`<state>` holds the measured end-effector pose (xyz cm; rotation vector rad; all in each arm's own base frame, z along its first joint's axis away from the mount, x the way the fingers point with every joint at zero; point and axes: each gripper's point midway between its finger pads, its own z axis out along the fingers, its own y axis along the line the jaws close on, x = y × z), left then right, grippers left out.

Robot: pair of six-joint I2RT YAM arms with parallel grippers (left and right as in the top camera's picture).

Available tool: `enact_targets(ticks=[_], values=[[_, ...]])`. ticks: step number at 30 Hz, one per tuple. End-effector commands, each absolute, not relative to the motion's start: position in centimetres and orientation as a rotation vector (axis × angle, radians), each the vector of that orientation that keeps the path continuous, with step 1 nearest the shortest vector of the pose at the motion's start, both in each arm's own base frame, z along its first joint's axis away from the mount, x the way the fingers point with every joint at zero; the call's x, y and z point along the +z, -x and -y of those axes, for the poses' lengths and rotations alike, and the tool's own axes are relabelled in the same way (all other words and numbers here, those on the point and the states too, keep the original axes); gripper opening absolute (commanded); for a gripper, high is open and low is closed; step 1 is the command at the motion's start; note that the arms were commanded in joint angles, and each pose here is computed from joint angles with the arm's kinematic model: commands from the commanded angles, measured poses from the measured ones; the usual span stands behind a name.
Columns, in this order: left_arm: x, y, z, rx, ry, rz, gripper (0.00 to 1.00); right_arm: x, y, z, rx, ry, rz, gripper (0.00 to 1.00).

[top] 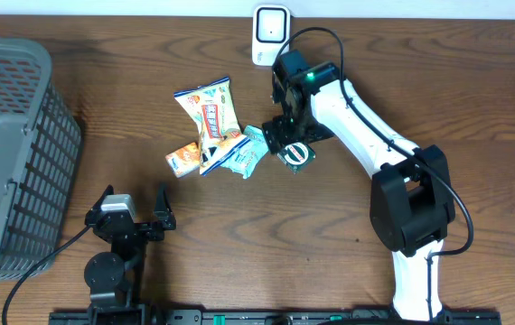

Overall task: Scan the item barcode
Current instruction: 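Close the right gripper around the Zam-Buk tin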

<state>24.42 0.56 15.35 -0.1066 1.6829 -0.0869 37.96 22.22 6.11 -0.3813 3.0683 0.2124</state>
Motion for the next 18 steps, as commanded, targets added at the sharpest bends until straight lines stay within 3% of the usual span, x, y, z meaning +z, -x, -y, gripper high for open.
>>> enact_targets(ticks=[1,5,8,12,18], values=[[13.8,-24.4,-0.5,-0.082,0.096,-1.721,0.98,5.7,-37.1,-22.1,0.246,-0.323,-3.158,0.99],[13.8,-24.4,-0.5,-0.082,0.096,-1.721,0.98,5.0,-36.8,-20.8,0.137,-0.919,-3.064,0.99],[13.8,-24.4,-0.5,-0.082,0.096,-1.721,0.98,4.9,-37.9,-19.0,0.025,-1.128,-2.916,0.99],[13.8,-24.4,-0.5,-0.082,0.096,-1.721,0.98,4.4,-38.8,-17.9,0.006,-1.296,-2.814,0.99],[13.8,-24.4,-0.5,-0.082,0.096,-1.721,0.98,1.9,-38.9,-17.9,0.002,-1.304,-2.828,0.99]])
